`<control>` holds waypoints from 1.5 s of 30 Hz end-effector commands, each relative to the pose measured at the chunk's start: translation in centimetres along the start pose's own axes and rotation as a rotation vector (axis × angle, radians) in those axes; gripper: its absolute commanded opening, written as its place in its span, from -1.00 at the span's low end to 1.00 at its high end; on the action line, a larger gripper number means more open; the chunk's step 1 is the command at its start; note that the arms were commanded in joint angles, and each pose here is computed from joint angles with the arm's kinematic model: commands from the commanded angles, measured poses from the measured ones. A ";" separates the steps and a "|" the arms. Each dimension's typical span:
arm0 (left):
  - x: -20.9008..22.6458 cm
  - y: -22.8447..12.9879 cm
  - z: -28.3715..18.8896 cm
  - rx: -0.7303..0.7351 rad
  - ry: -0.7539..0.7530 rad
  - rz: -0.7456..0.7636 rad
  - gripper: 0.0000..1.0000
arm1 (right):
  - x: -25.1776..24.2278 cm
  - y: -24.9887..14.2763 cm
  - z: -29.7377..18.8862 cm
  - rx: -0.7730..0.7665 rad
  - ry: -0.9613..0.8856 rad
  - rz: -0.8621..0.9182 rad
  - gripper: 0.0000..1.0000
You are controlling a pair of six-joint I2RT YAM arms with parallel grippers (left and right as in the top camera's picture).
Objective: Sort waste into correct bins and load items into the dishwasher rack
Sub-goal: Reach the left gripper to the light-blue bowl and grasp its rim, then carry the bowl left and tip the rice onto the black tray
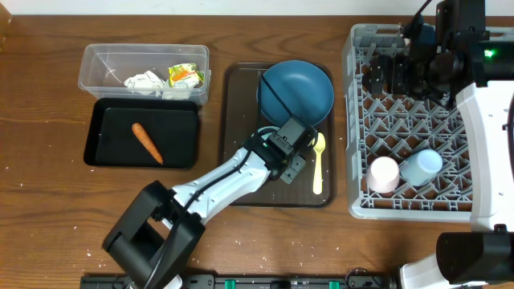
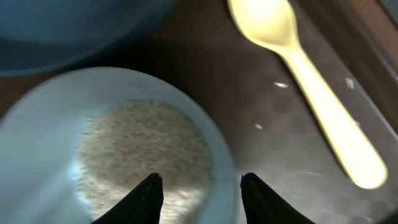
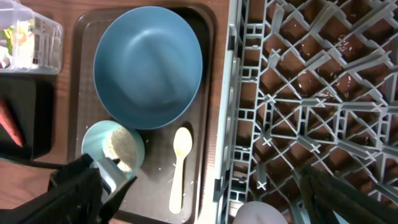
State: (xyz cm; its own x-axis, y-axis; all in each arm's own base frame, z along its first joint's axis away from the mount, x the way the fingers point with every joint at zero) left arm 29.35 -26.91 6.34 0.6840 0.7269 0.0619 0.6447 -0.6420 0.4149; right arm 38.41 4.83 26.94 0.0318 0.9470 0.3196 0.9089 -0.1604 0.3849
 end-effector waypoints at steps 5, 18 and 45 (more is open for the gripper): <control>0.8 1.2 0.6 -0.018 0.055 -0.003 -0.15 | 0.0 -0.1 0.2 0.008 0.002 -0.007 0.98; 0.7 -0.8 0.8 0.075 0.071 0.069 -0.53 | -0.1 -0.4 0.2 0.021 0.000 -0.012 0.99; 4.7 0.5 -7.1 -0.056 0.140 -0.251 -0.88 | -0.1 -0.4 0.2 0.022 0.000 -0.029 0.98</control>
State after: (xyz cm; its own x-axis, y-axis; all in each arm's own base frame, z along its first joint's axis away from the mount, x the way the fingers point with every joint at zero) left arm 29.37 -22.87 12.00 0.5216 0.8494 0.0803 0.7407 -0.4975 0.4515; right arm 38.11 4.84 26.80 0.0177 0.9502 0.3112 0.9151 -0.1408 0.3777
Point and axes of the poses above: each gripper's point midway between its finger pads, its own z axis out along the fingers, its own x axis along the line the jaws close on, y = z × x, the point moved 2 cm from there along -z, back along the fingers, and after that the axes turned 5 degrees about z, right-handed, at the moved point
